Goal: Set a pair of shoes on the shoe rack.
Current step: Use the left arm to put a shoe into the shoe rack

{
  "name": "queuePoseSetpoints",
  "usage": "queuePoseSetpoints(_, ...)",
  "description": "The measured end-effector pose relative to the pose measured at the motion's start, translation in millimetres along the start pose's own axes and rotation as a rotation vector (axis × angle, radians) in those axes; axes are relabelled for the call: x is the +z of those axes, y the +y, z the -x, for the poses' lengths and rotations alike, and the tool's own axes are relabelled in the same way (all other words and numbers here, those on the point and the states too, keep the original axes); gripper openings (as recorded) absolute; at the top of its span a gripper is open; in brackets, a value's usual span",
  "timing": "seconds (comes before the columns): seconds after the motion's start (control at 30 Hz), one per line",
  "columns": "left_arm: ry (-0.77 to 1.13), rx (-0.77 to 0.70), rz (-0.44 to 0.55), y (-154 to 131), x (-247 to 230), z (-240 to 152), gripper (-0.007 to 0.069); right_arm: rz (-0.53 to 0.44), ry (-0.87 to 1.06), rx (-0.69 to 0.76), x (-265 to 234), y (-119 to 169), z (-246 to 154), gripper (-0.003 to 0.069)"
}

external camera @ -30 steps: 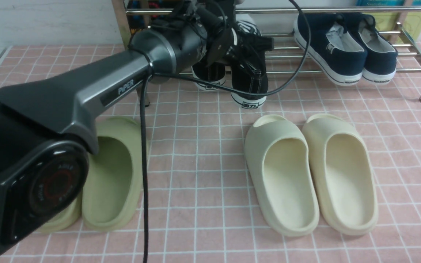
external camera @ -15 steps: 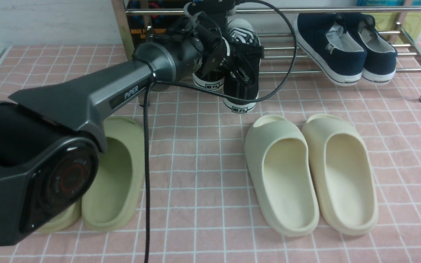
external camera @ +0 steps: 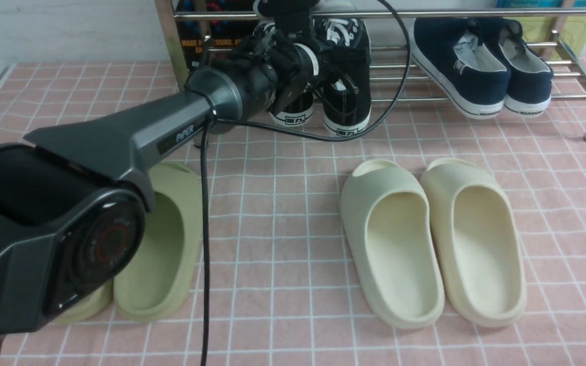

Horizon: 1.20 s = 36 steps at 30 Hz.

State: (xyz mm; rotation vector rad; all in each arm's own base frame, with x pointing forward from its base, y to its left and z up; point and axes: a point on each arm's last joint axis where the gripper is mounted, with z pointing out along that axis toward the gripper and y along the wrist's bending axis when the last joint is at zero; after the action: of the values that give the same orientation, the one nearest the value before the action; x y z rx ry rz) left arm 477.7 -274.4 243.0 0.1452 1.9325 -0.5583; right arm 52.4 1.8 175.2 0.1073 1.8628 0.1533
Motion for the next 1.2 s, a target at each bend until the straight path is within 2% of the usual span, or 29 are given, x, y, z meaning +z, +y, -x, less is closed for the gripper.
queuePoseSetpoints(0.17,0.012,0.060,0.010,0.9,2.9,-5.5,0.0043,0.000,0.000,0.000,0.0,0.0,0.0,0.0239)
queuePoseSetpoints(0.3,0.011,0.086,0.011,0.1,2.9,-5.6,0.0072,0.000,0.000,0.000,0.0,0.0,0.0,0.0239)
queuePoseSetpoints(0.4,0.004,0.070,0.003,-2.9,2.5,-4.9,0.0147,0.000,0.000,0.000,0.0,0.0,0.0,0.0239)
queuePoseSetpoints(0.53,-0.008,0.079,-0.017,-9.9,1.4,-3.9,0.0295,0.000,0.000,0.000,0.0,0.0,0.0,0.0239)
queuePoseSetpoints(0.67,-0.008,0.097,-0.016,-15.9,-3.1,-0.1,0.0363,0.000,0.000,0.000,0.0,0.0,0.0,0.0239)
queuePoseSetpoints(0.77,-0.007,0.105,0.012,-18.0,-14.2,13.1,0.0377,0.000,0.000,0.000,0.0,0.0,0.0,0.0239)
queuePoseSetpoints(0.87,-0.005,0.102,0.055,-23.1,-35.0,35.0,0.0368,0.000,0.000,0.000,0.0,0.0,0.0,0.0239)
queuePoseSetpoints(1.0,0.035,0.167,0.117,-42.7,-71.3,58.4,0.0293,0.000,0.000,0.000,0.0,0.0,0.0,0.0239)
queuePoseSetpoints(1.03,0.079,0.244,0.130,-61.0,-88.1,60.9,0.0216,0.000,0.000,0.000,0.0,0.0,0.0,0.0239)
queuePoseSetpoints(1.07,0.076,0.243,0.123,-64.0,-89.6,61.4,0.0206,0.000,0.000,0.000,0.0,0.0,0.0,0.0239)
queuePoseSetpoints(1.1,0.145,0.307,0.126,-80.2,-99.4,54.1,0.0123,0.000,0.000,0.000,0.0,0.0,0.0,0.0239)
queuePoseSetpoints(1.13,0.203,0.337,0.123,-88.9,-102.9,46.0,0.0074,0.000,0.000,0.000,0.0,0.0,0.0,0.0239)
queuePoseSetpoints(1.17,0.271,0.358,0.112,-96.2,-105.2,36.0,0.0040,0.000,0.000,0.000,0.0,0.0,0.0,0.0239)
queuePoseSetpoints(1.2,0.286,0.359,0.112,-95.9,-105.0,34.2,0.0040,0.000,0.000,0.000,0.0,0.0,0.0,0.0239)
